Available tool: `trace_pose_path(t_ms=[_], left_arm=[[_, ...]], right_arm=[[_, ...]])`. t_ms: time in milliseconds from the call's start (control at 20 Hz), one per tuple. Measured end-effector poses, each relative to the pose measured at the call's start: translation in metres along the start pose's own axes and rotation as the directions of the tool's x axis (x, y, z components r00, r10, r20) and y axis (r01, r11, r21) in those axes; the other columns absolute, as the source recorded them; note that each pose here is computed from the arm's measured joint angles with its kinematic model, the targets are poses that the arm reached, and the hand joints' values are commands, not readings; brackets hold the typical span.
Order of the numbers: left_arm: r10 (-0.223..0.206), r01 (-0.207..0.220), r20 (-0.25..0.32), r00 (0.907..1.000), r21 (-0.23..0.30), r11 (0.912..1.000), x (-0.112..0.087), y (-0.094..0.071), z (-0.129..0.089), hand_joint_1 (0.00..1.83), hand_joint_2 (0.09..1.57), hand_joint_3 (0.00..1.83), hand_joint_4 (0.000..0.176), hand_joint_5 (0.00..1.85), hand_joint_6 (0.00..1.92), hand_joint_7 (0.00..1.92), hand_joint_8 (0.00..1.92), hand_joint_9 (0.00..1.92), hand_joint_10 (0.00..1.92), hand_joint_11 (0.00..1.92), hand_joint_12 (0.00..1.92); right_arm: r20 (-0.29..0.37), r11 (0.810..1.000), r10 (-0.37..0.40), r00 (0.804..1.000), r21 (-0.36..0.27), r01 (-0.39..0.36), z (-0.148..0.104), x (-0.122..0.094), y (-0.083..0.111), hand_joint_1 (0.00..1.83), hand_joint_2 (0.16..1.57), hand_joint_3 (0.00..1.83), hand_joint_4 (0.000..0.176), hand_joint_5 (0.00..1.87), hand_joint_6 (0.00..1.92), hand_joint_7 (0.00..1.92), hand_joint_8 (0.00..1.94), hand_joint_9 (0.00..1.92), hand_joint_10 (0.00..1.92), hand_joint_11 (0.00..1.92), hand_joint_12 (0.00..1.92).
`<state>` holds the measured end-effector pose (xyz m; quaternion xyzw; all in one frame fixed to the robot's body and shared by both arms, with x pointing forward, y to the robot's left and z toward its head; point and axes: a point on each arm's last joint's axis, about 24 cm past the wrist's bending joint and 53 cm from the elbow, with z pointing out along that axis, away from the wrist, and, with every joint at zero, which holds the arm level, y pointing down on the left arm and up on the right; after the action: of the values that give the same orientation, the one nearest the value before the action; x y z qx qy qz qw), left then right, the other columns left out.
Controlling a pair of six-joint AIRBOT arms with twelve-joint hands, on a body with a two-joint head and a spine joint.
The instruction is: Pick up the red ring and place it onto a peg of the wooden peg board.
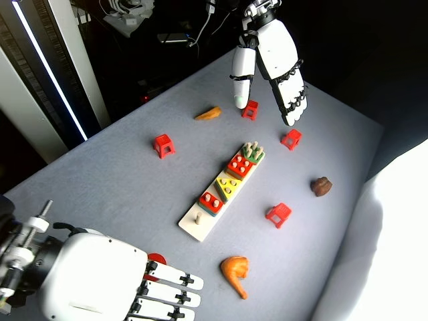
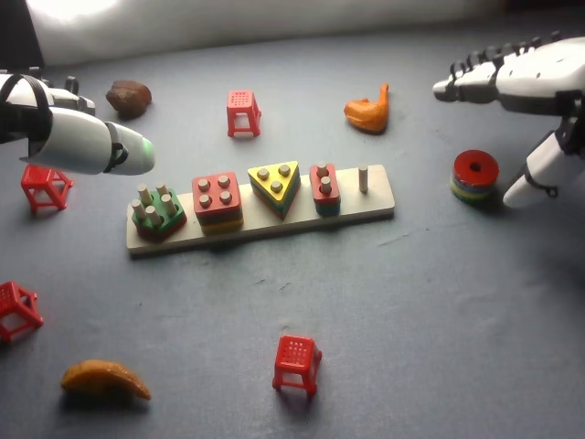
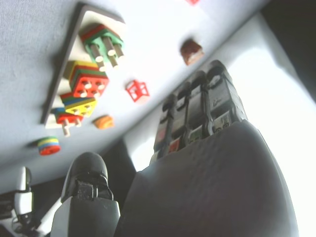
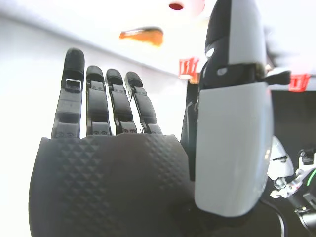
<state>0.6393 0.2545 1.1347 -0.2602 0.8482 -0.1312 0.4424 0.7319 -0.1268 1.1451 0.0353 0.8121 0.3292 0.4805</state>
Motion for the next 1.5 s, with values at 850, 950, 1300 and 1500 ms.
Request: trace_pose_path(t_ms=[850, 950, 1300, 1500], left_arm=[[-0.003, 0.003, 0.003, 1.0, -0.01, 0.9999, -0.001, 0.003, 0.001, 0.0, 1.18, 0.01, 0.0, 0.03, 0.01, 0.01, 0.0, 0.0, 0.0, 0.0, 0.0], [-0.002, 0.002, 0.004, 1.0, -0.014, 0.9999, -0.002, 0.004, 0.0, 0.0, 1.18, 0.01, 0.0, 0.03, 0.01, 0.01, 0.0, 0.0, 0.0, 0.0, 0.0], [-0.002, 0.002, 0.003, 1.0, -0.009, 1.0, -0.001, 0.002, 0.0, 0.0, 1.19, 0.01, 0.0, 0.04, 0.01, 0.01, 0.0, 0.0, 0.0, 0.0, 0.0], [-0.002, 0.002, 0.003, 1.0, -0.009, 1.0, -0.001, 0.002, 0.0, 0.0, 1.2, 0.01, 0.0, 0.05, 0.01, 0.01, 0.0, 0.0, 0.0, 0.0, 0.0]], right_arm=[[-0.058, 0.996, -0.089, 0.994, 0.017, 0.09, 0.025, 0.021, -0.007, 1.19, 0.9, 0.0, 0.0, 0.26, 0.01, 0.3, 0.01, 0.3, 0.03, 0.0, 1.03], [-0.074, 0.996, -0.091, 0.993, 0.018, 0.093, 0.025, 0.027, -0.008, 1.27, 0.95, 0.01, 0.0, 0.32, 0.01, 0.35, 0.0, 0.35, 0.02, 0.01, 1.07], [-0.04, 0.996, -0.092, 0.995, 0.015, 0.092, 0.026, 0.019, -0.006, 1.28, 0.98, 0.0, 0.0, 0.8, 0.01, 0.88, 0.01, 0.89, 0.02, 0.58, 0.84], [-0.025, 0.996, -0.091, 0.995, 0.015, 0.092, 0.026, 0.015, -0.006, 1.37, 1.04, 0.0, 0.0, 1.06, 0.78, 1.29, 0.37, 1.15, 0.65, 1.01, 0.66]])
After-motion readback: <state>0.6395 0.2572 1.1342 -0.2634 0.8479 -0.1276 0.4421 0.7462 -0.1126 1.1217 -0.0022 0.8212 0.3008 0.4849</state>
